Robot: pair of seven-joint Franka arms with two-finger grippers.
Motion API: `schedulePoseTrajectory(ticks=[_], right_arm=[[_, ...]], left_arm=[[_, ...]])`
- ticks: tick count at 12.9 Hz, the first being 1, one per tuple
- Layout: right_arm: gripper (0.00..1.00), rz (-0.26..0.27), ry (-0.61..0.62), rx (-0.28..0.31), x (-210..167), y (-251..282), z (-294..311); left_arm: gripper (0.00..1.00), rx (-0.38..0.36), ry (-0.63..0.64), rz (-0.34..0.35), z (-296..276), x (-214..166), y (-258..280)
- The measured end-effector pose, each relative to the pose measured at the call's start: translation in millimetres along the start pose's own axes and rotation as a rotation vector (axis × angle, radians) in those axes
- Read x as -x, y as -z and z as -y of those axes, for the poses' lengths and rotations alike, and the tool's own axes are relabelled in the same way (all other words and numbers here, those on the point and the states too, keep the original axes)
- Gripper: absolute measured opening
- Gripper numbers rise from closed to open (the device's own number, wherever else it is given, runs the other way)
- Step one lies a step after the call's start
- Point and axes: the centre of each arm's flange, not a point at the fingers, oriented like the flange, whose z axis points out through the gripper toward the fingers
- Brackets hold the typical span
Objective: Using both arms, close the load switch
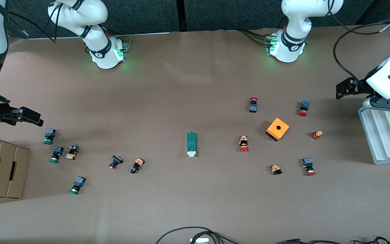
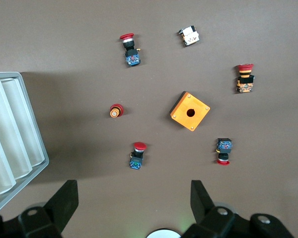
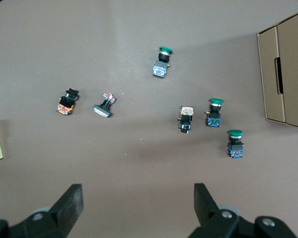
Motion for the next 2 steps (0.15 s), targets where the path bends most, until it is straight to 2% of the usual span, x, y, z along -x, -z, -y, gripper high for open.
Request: schedulePoseTrajectory(ticks=[2], right_arm=[[1.0,0.001,0.0,0.0,-0.1,-0.3,0.0]], left_arm=[[1.0,0.0,0.0,0.0,0.0,0.0,0.2]])
